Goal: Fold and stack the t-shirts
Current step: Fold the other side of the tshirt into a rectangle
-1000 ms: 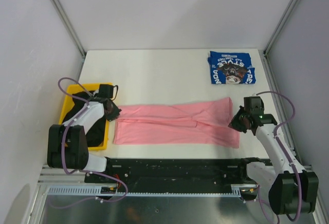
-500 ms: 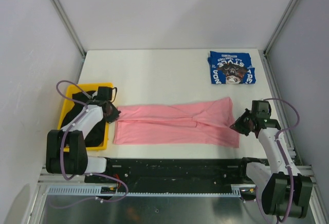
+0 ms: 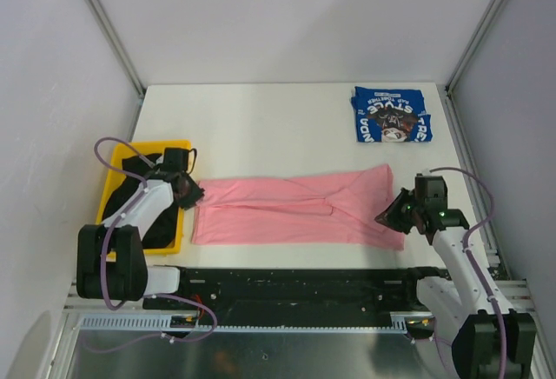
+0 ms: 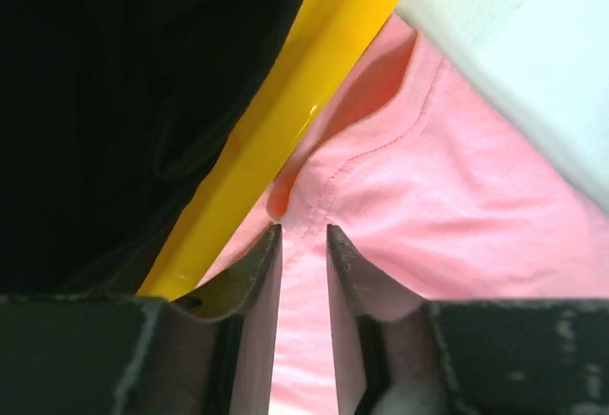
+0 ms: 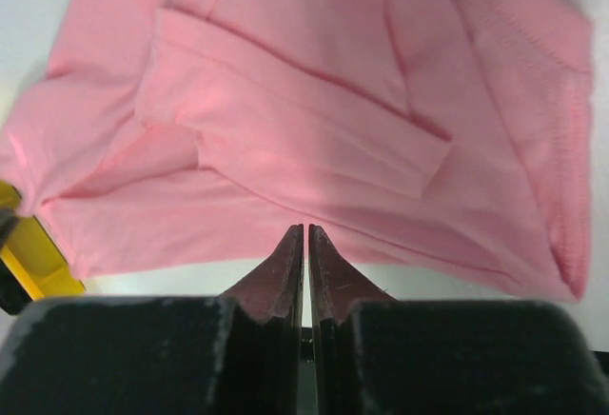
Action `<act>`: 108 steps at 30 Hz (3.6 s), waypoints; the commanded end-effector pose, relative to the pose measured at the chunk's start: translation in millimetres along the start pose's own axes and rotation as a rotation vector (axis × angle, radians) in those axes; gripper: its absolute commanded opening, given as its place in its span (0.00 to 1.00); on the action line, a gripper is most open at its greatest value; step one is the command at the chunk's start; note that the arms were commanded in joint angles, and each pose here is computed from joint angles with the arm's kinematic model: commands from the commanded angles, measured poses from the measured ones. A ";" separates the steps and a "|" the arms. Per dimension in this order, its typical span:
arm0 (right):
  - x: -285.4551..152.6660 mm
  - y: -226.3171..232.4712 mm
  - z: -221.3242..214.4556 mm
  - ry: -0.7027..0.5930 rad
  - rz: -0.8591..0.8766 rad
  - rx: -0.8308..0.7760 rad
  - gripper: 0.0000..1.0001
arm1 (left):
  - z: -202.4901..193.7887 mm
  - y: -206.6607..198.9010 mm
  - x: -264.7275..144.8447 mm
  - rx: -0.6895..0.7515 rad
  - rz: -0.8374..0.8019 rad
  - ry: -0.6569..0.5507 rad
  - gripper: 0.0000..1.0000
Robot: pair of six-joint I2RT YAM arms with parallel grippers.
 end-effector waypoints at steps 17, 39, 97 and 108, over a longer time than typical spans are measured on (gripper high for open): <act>78.8 67.0 61.8 -0.102 -0.023 -0.384 0.48 | 14.9 -54.6 -37.3 0.219 -0.241 -0.030 0.48; 107.2 58.8 30.2 0.036 -0.097 -0.495 0.48 | 3.8 -58.1 -26.2 0.248 -0.255 0.021 0.47; 7.9 11.4 -16.5 -0.009 -0.255 -0.231 0.41 | -195.4 -200.9 -74.2 0.683 -0.696 0.454 0.48; 1.2 -31.5 -18.8 -0.060 -0.312 0.085 0.43 | -267.0 -226.4 -83.8 0.780 -0.734 0.563 0.49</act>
Point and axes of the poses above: each gripper's point midway between its finger pads, its own x axis out along the fingers, its own y axis along the line the jaws close on, z = x × y, the point moved 2 cm from there along -x, back along the fingers, and after that the axes turned 4 degrees about -x, right-handed, at the moved point
